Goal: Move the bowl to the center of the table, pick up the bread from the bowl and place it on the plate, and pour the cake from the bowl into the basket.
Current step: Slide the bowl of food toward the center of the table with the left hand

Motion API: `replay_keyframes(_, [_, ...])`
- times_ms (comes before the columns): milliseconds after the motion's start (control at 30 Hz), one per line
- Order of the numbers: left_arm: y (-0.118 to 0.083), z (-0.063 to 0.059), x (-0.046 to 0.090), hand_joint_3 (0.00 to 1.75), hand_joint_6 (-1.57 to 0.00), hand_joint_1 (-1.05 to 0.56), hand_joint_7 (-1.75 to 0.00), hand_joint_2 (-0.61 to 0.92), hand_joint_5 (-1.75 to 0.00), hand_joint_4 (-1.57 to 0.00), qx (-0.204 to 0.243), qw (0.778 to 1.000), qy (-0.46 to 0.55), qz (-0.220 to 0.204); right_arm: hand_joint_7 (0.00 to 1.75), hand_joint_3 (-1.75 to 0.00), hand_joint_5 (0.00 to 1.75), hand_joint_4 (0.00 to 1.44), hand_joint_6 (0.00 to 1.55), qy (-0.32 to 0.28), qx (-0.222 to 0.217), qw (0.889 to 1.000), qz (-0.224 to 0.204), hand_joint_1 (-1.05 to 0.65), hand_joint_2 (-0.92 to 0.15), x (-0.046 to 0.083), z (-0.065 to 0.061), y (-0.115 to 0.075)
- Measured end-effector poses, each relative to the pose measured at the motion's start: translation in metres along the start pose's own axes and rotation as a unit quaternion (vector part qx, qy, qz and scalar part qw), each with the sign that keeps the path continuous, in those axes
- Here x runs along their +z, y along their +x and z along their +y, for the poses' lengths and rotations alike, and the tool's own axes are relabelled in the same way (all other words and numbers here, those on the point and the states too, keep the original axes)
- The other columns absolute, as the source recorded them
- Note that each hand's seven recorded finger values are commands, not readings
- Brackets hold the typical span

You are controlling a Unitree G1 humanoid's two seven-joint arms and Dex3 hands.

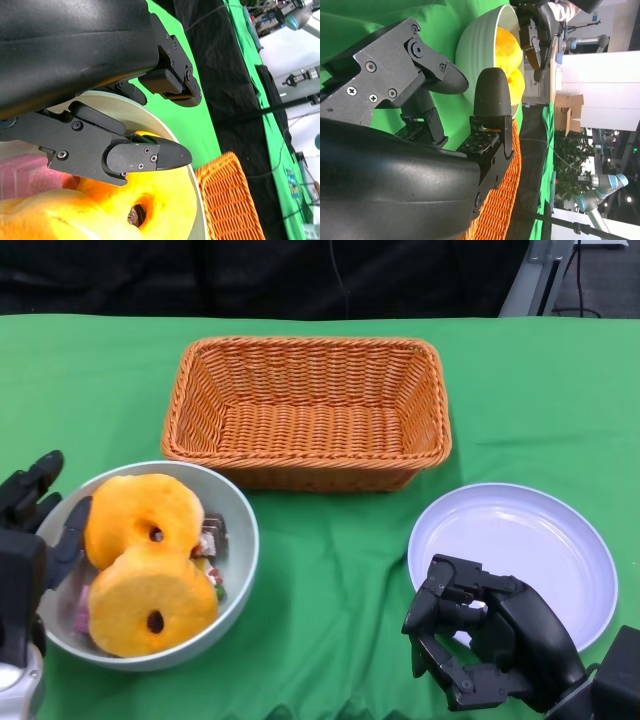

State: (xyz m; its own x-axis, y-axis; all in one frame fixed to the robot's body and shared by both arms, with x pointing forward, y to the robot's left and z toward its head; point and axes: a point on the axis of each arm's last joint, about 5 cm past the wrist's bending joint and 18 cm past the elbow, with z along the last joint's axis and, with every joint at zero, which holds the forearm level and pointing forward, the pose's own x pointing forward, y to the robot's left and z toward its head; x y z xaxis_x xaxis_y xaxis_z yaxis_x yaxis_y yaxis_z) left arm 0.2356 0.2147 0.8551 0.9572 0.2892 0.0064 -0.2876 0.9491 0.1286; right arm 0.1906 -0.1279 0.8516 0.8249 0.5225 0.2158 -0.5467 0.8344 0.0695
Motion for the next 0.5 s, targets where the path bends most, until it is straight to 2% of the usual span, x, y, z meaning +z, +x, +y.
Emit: replay_keyframes(500, [-0.017, -0.030, 0.008, 0.45, -0.55, -0.62, 0.00, 0.92, 0.00, -0.58, -0.044, 0.999, -0.016, -0.014, 1.38, -1.18, 1.68, 0.73, 0.65, -0.002, -0.002, 1.000, -0.002, -0.07, -0.47, 0.000, 0.000, 0.000])
